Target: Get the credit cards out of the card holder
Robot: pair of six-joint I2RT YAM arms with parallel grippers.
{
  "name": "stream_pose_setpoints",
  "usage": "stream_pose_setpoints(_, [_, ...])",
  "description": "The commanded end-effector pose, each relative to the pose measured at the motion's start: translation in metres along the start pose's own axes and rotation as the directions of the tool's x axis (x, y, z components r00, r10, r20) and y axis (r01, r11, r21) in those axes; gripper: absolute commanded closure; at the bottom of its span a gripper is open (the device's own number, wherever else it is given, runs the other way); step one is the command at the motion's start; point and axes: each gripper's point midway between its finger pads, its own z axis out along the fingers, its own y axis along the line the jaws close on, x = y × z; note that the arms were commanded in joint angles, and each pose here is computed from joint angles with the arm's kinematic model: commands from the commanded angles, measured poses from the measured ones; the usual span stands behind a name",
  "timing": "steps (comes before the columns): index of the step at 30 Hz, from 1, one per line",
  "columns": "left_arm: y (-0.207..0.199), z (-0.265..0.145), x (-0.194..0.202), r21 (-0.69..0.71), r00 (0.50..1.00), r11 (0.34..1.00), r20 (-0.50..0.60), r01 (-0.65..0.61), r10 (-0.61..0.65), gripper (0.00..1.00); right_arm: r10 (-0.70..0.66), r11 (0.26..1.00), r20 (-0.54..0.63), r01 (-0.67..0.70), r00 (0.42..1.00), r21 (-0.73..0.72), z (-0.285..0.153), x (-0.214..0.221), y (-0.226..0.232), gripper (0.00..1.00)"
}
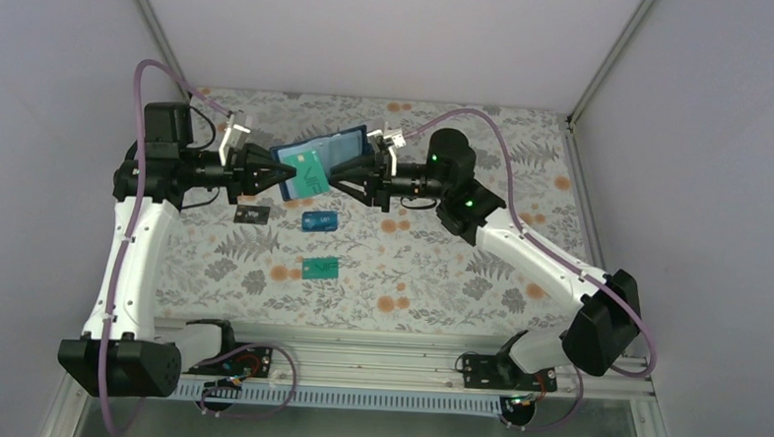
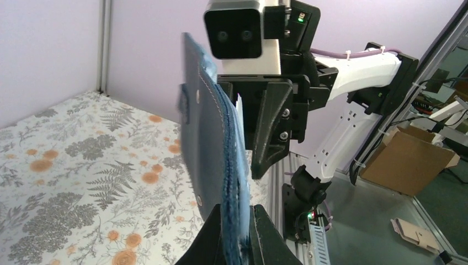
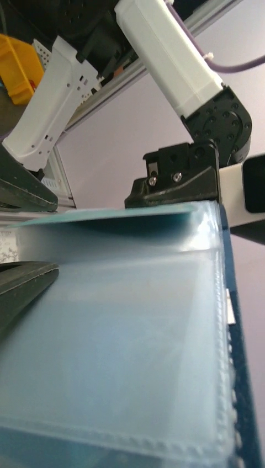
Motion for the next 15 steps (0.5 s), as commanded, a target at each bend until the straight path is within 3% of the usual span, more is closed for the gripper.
stream_pose_setpoints(1, [-0.011, 0.002, -0.005, 0.067, 0.999, 0.997, 0.024, -0.031, 0.03, 0.98, -0.057, 0.997, -0.019, 0.056, 0.998, -0.044, 0.008, -0.003, 0.013, 0.76])
stream_pose_setpoints(10, [-0.015, 0.001, -0.006, 0.071, 0.999, 0.997, 0.026, -0.043, 0.041, 0.98, -0.047, 0.999, -0.038, 0.047, 0.998, -0.015, 0.014, -0.002, 0.003, 0.92])
stream_pose_setpoints(15, [-0.016, 0.002, -0.005, 0.078, 0.999, 0.996, 0.027, -0.04, 0.038, 0.98, -0.054, 0.999, -0.037, 0.054, 0.998, -0.003, 0.014, -0.002, 0.002, 0.91])
